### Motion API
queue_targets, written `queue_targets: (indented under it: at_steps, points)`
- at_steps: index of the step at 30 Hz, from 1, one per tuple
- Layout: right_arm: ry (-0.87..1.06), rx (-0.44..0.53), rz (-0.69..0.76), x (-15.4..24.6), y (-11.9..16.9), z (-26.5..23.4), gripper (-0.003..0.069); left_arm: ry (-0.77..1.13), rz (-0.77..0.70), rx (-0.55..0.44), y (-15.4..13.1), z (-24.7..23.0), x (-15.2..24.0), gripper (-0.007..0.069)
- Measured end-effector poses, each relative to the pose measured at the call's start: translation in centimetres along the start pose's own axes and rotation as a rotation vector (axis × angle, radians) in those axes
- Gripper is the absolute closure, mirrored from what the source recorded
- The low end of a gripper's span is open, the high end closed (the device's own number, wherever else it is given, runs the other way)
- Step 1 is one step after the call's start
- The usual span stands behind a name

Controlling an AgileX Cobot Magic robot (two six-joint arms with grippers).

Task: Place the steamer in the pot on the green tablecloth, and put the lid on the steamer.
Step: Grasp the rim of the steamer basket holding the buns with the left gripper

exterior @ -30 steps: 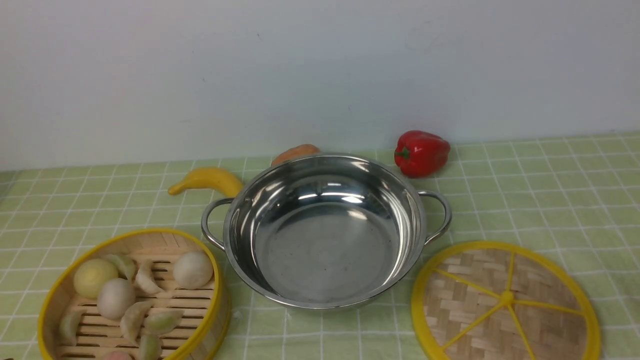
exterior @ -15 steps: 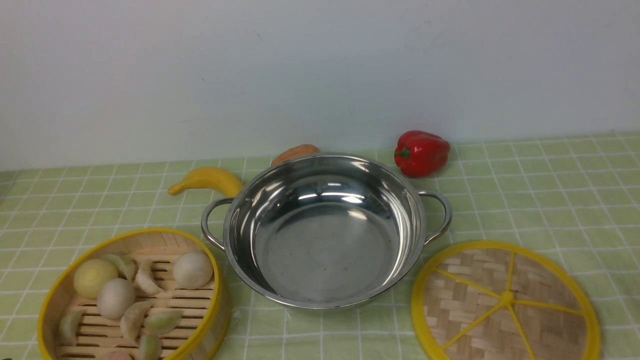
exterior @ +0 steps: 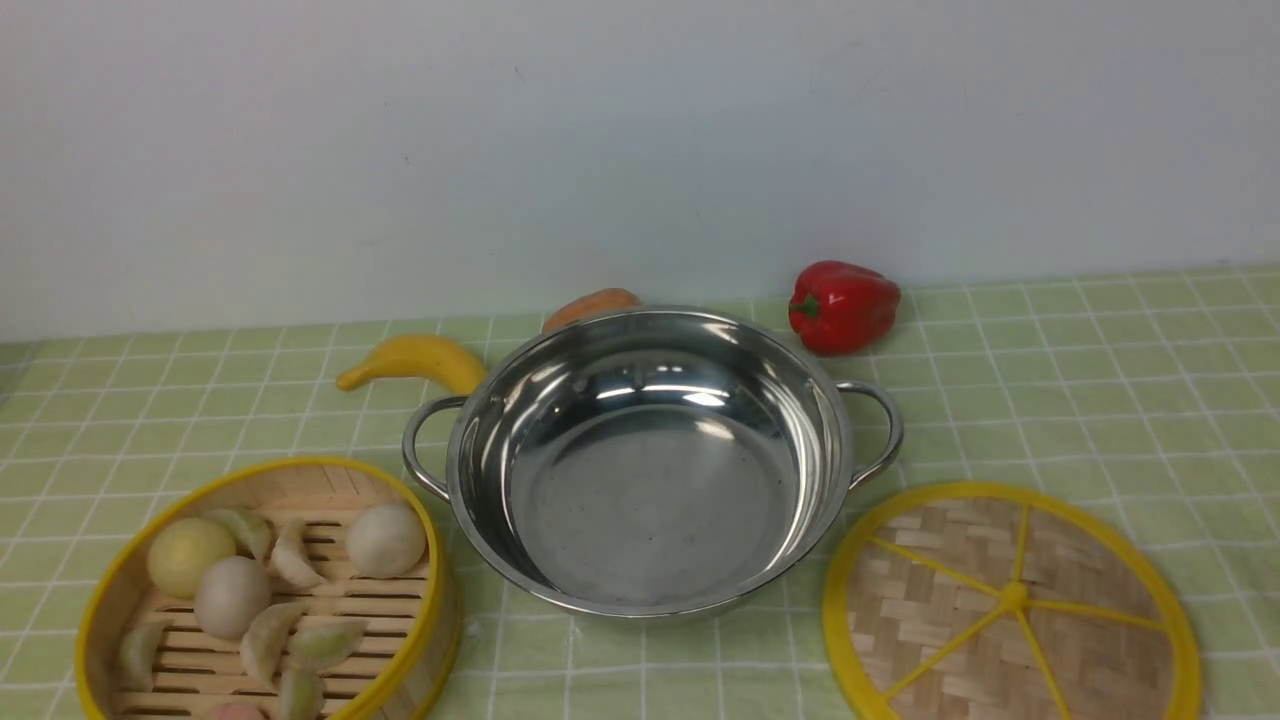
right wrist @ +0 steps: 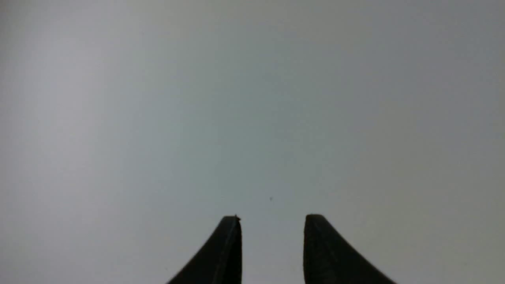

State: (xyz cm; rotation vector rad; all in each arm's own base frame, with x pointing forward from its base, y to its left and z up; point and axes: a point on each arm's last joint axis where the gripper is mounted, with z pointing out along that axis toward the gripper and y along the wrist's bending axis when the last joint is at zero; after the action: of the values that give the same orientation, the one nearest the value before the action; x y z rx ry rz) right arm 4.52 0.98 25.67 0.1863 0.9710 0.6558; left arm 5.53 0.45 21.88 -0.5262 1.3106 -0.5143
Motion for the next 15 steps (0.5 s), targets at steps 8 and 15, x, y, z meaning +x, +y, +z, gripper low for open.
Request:
queue_targets:
  at_steps: [8,15]
  points:
    - [-0.051,-0.044,0.054,-0.5,0.4,0.0,0.0417,-0.050,0.017,0.029,-0.3,0.0,-0.4,0.0382]
    - [-0.281,-0.218,0.093,-2.6,1.8,-0.6,0.0417,-0.260,-0.036,0.183,-1.6,-0.5,-2.3,0.0382]
